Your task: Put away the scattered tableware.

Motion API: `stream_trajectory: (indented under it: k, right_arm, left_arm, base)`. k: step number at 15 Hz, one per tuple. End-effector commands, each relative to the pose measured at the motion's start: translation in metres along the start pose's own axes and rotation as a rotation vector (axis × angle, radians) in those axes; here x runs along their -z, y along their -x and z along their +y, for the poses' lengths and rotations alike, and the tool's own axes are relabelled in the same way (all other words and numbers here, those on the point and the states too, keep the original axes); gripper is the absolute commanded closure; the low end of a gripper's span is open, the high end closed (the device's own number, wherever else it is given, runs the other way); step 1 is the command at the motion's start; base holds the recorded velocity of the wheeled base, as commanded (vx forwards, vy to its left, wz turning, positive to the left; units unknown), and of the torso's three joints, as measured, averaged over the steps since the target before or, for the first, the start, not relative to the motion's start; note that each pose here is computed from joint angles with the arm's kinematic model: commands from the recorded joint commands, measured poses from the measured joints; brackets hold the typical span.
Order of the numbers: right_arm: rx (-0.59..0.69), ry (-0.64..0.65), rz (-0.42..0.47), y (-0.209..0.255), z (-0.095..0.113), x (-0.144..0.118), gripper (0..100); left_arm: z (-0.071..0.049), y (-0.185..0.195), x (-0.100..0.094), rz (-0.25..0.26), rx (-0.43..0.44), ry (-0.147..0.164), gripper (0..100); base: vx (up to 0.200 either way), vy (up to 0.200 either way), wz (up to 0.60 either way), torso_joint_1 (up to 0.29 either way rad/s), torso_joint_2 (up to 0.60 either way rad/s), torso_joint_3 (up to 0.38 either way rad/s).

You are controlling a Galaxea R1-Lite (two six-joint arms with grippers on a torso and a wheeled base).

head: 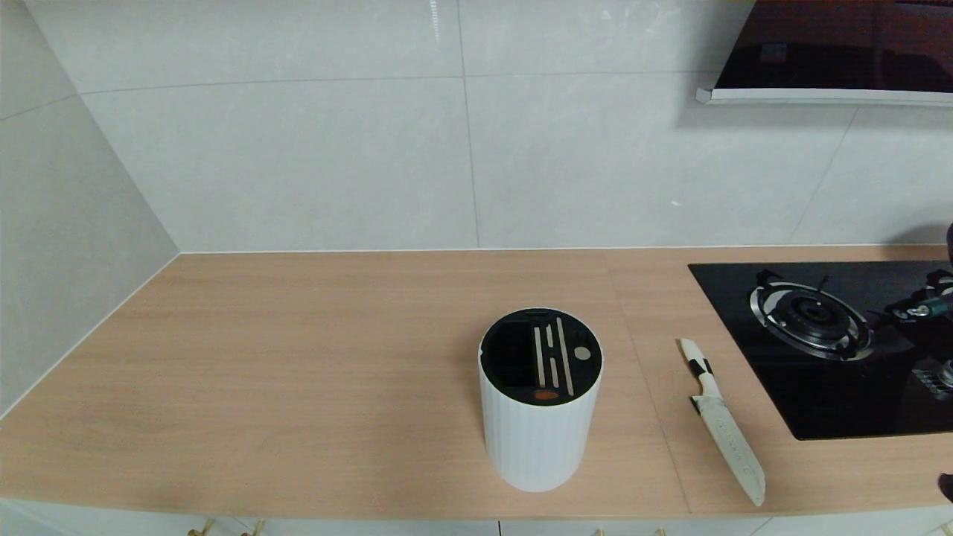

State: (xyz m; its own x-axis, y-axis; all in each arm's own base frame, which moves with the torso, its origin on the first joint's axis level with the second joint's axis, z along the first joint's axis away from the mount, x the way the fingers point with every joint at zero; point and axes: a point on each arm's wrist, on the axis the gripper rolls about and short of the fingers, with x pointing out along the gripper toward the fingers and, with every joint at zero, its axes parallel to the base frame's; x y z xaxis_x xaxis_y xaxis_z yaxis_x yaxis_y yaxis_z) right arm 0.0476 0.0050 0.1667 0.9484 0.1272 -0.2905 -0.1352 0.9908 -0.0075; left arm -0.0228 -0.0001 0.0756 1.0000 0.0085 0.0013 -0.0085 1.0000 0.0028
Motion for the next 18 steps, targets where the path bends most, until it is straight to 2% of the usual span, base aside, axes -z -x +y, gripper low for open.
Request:
stream_trajectory:
  k: [1,3,5,8,10,12,16,18]
  right_arm:
    - [-0.124,0.048,0.298,-0.086,0.015,-0.021,0]
    - [-0.123,0.058,0.362,-0.134,0.021,-0.022,0]
    - [-0.123,0.061,0.362,-0.167,0.024,-0.018,0]
    - [-0.014,0.082,0.382,-0.223,0.027,0.001,0]
    - [0.023,0.082,0.387,-0.239,0.026,0.012,0]
    - [0.035,0.084,0.413,-0.259,0.027,0.035,0]
    - [0.078,0.052,0.442,-0.277,0.010,0.055,0]
    - [0.092,0.042,0.426,-0.286,0.005,0.063,0]
  left_arm:
    - [0.000,0.000,0.000,0.001,-0.001,0.000,0]
    - [0.000,0.000,0.000,0.001,-0.001,0.000,0]
    - [0.000,0.000,0.000,0.001,-0.001,0.000,0]
    - [0.000,0.000,0.000,0.001,-0.001,0.000,0]
    - [0.000,0.000,0.000,0.001,-0.001,0.000,0]
    - [0.000,0.000,0.000,0.000,-0.001,0.001,0]
    - [0.000,0.000,0.000,0.000,-0.001,0.001,0]
    - [0.000,0.000,0.000,0.000,-0.001,0.001,0]
  base:
    - [0.000,0.000,0.00,0.000,0.00,0.000]
    - [0.000,0.000,0.00,0.000,0.00,0.000]
    - [0.000,0.000,0.00,0.000,0.00,0.000]
    - [0.000,0.000,0.00,0.000,0.00,0.000]
    - [0.000,0.000,0.00,0.000,0.00,0.000]
    - [0.000,0.000,0.00,0.000,0.00,0.000]
    - [0.000,0.000,0.00,0.000,0.00,0.000]
    - [0.000,0.000,0.00,0.000,0.00,0.000]
